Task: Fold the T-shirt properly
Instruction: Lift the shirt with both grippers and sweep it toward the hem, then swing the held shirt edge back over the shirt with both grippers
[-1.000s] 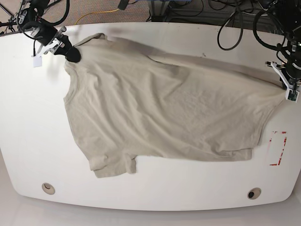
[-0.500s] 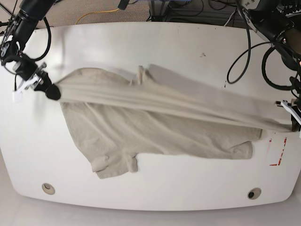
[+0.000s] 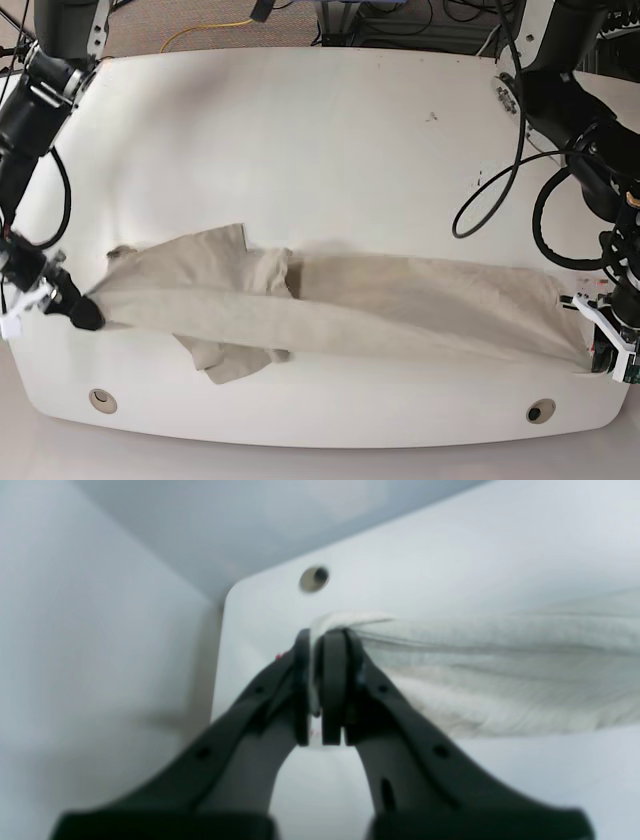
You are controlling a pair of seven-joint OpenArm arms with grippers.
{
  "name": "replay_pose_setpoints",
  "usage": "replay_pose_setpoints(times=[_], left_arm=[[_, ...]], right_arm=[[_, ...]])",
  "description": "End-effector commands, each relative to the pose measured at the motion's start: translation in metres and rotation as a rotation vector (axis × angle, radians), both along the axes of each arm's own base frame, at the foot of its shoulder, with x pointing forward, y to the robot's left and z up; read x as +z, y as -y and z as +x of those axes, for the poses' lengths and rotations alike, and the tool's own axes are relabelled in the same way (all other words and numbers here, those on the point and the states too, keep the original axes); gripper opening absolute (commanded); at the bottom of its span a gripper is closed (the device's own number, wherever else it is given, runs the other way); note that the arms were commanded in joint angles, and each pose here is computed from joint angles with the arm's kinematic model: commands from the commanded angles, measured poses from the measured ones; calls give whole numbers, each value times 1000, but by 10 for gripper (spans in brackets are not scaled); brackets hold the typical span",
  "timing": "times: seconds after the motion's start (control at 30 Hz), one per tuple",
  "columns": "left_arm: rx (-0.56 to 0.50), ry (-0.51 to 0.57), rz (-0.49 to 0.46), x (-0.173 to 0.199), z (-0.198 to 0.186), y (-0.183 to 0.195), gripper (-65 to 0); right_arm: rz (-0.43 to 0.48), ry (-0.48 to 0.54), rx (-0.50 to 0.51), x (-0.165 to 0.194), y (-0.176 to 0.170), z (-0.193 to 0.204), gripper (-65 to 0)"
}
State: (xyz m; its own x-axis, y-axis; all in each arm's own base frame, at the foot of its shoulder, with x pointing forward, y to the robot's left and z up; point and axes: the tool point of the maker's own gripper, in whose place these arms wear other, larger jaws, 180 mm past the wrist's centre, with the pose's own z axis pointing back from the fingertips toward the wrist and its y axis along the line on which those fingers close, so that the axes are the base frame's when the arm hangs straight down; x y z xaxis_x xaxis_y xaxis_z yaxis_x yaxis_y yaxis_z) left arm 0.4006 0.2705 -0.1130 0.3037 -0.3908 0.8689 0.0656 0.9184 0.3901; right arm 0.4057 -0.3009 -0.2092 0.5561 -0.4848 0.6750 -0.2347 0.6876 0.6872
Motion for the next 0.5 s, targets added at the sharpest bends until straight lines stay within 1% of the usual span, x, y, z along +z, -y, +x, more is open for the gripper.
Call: replay_pose_setpoints(times=[0.0, 0.1, 0.2, 0.27, 0.33, 0.47], left_arm=[[-13, 127, -2, 45, 8, 3, -650], [-38, 178, -7, 66, 16, 13, -650], [-53, 233, 3, 91, 20, 18, -650], [-47, 294, -20, 119, 24, 16, -650], [-51, 321, -30, 133, 28, 16, -650], [-36, 412, -25, 182, 27, 3, -650]], right_arm=[[-18, 111, -19, 54, 16, 24, -650], [-23, 157, 0, 85, 12, 42, -650], [-80, 202, 14, 125, 17, 55, -650], [-88, 234, 23, 150, 15, 65, -650], [-102, 261, 33, 171, 12, 70, -650], [-182, 334, 41, 223, 12, 72, -650]])
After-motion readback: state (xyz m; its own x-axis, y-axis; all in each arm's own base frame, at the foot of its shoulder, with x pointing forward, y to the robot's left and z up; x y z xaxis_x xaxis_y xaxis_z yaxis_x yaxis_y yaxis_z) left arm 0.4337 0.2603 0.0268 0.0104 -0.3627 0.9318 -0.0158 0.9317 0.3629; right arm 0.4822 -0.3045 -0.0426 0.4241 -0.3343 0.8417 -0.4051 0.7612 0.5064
